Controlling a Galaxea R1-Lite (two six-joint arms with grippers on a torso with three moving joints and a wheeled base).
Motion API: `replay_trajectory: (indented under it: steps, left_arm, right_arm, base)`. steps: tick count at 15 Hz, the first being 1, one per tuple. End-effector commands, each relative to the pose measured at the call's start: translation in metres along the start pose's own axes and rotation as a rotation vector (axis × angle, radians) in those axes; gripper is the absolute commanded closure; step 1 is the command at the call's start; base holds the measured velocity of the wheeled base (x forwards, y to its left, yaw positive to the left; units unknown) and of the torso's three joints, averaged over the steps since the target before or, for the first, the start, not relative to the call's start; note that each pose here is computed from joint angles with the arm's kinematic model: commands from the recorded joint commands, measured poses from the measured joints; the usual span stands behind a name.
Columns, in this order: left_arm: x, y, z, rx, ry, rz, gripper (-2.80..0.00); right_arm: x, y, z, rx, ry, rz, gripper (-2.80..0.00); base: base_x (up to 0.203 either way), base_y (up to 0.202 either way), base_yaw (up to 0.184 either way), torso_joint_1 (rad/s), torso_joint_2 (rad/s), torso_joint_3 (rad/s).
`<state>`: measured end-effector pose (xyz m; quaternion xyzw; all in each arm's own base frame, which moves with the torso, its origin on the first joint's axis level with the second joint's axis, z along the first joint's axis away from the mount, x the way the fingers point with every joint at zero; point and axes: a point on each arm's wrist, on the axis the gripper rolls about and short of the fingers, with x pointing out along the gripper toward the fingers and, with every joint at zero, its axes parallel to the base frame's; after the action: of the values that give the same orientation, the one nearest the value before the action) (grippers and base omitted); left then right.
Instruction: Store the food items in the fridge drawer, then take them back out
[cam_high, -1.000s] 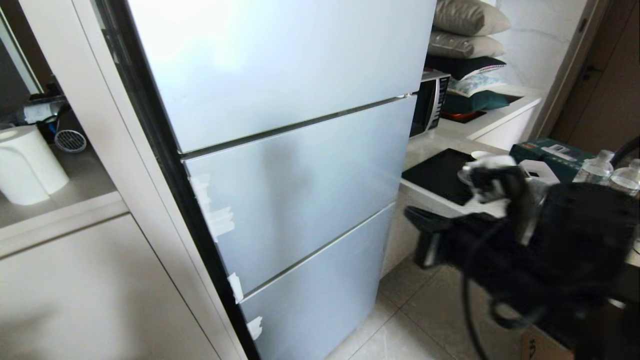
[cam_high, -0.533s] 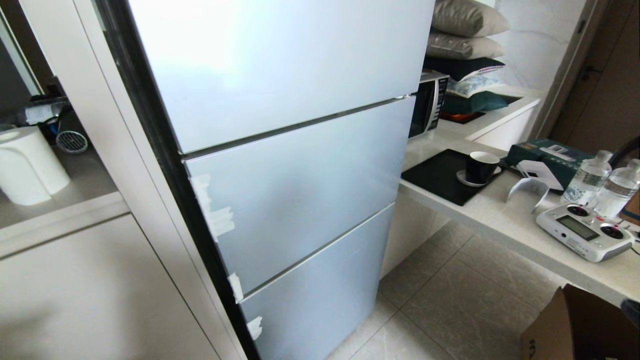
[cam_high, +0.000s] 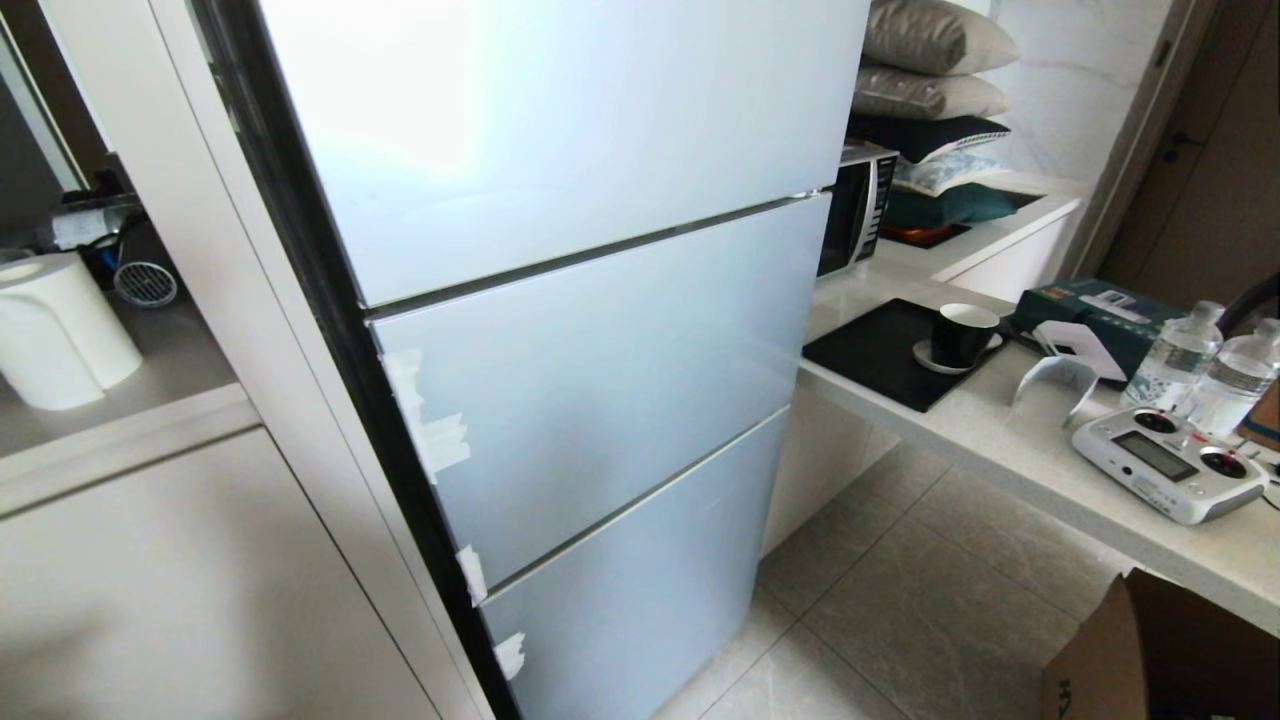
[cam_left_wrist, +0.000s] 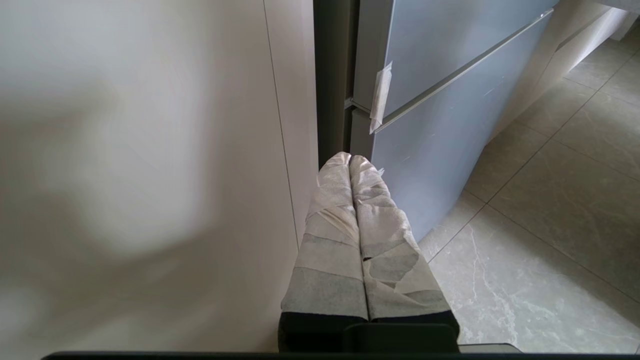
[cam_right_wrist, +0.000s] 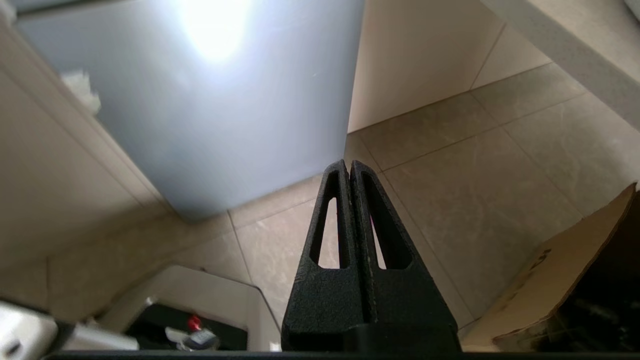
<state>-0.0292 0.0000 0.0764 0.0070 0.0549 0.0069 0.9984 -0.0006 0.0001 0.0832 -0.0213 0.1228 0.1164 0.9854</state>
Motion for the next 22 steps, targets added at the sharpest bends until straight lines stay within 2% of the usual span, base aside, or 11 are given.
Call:
replay_trajectory:
  steps: [1,3,6,10,11,13,15,16,18,22]
  left_arm:
    - [0.000,0.000,0.000,0.000,0.004,0.001,0.00]
    - [0.000,0.000,0.000,0.000,0.002,0.001,0.00]
    - [0.000,0.000,0.000,0.000,0.002,0.001,0.00]
    - [0.000,0.000,0.000,0.000,0.002,0.001,0.00]
    - [0.000,0.000,0.000,0.000,0.003,0.001,0.00]
    - [0.000,0.000,0.000,0.000,0.002,0.001,0.00]
    - [0.000,0.000,0.000,-0.002,0.002,0.001,0.00]
    - [0.000,0.000,0.000,0.000,0.002,0.001,0.00]
    - [0.000,0.000,0.000,0.000,0.002,0.001,0.00]
    - [0.000,0.000,0.000,0.000,0.002,0.001,0.00]
  right_arm:
    - [0.000,0.000,-0.004,-0.019,0.019,0.014,0.00]
    - [0.000,0.000,-0.004,0.005,0.016,-0.004,0.00]
    - [0.000,0.000,-0.004,0.000,0.021,-0.105,0.00]
    - [0.000,0.000,-0.005,0.017,0.023,-0.138,0.00]
    - [-0.001,0.000,-0.005,0.017,0.012,-0.181,0.00]
    - [-0.008,0.002,-0.007,-0.003,-0.083,-0.212,0.00]
    - [-0.018,0.005,-0.012,-0.027,-0.221,-0.220,0.00]
    - [-0.019,0.005,-0.013,-0.027,-0.244,-0.222,0.00]
    - [-0.019,0.005,-0.013,0.022,-0.244,-0.220,0.00]
    - [-0.019,0.005,-0.013,0.024,-0.247,-0.221,0.00]
  base:
    - [0.000,0.000,0.000,0.000,0.00,0.000]
    - [0.000,0.000,0.000,0.000,0.00,0.000]
    - [0.000,0.000,0.000,0.000,0.00,0.000]
    - [0.000,0.000,0.000,0.000,0.00,0.000]
    - [0.000,0.000,0.000,0.000,0.00,0.000]
    - [0.000,0.000,0.000,0.000,0.00,0.000]
    - [0.000,0.000,0.000,0.000,0.00,0.000]
    - [0.000,0.000,0.000,0.000,0.00,0.000]
    - [0.000,0.000,0.000,0.000,0.00,0.000]
    - [0.000,0.000,0.000,0.000,0.00,0.000]
